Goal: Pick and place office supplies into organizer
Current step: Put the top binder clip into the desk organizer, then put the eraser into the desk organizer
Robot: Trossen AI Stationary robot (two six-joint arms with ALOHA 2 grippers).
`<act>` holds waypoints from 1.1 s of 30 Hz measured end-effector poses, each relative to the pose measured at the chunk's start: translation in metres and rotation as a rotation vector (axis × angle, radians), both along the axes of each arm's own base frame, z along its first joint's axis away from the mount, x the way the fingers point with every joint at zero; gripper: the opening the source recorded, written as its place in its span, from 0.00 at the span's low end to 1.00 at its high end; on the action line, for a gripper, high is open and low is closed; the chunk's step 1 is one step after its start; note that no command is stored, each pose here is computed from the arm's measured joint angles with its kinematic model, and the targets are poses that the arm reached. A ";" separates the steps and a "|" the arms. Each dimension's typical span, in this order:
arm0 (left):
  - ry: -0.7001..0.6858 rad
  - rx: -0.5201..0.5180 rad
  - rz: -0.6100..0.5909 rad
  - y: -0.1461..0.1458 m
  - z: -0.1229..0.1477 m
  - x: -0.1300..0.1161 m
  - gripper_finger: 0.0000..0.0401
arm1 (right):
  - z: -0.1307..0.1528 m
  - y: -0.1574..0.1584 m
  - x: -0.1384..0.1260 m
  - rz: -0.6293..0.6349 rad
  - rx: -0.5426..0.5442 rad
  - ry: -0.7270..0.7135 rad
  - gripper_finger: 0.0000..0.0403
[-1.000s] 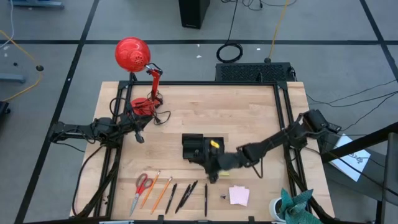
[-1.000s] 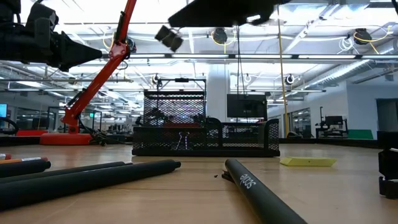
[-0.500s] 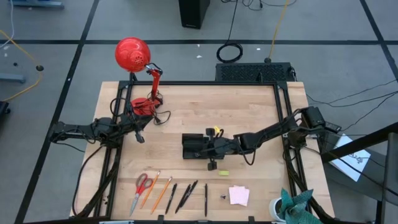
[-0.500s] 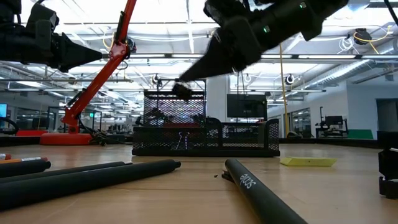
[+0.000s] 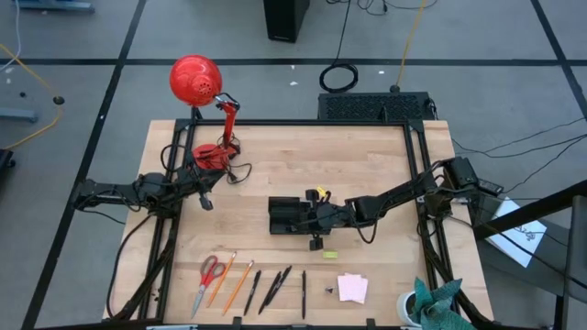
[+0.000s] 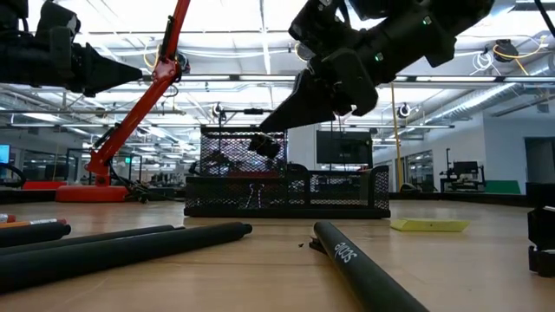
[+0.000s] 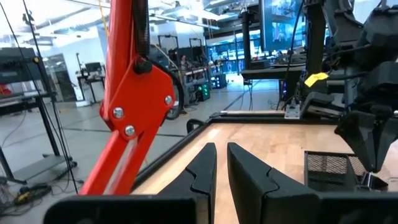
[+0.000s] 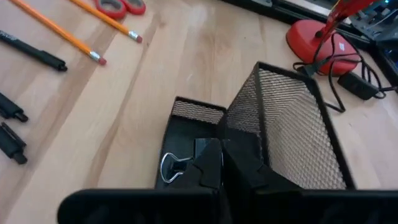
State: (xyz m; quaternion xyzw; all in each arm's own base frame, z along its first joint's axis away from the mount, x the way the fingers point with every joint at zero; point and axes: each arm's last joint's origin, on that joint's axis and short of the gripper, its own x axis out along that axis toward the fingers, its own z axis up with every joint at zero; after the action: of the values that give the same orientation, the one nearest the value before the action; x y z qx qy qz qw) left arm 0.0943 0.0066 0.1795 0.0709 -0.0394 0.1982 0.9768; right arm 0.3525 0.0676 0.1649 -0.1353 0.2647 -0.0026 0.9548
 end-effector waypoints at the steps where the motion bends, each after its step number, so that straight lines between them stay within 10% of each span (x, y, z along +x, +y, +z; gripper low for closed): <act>1: 0.002 0.002 0.000 0.000 0.000 0.000 0.12 | -0.001 -0.001 0.002 -0.003 0.002 -0.012 0.00; 33: -0.005 0.002 0.002 0.000 0.001 0.000 0.12 | -0.029 -0.006 0.016 -0.030 0.018 -0.046 0.15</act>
State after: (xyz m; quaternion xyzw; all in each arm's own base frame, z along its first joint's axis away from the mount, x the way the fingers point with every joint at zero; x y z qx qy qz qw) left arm 0.0943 0.0066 0.1801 0.0716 -0.0419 0.1992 0.9764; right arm 0.3685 0.0615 0.1359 -0.1226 0.2448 -0.0177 0.9616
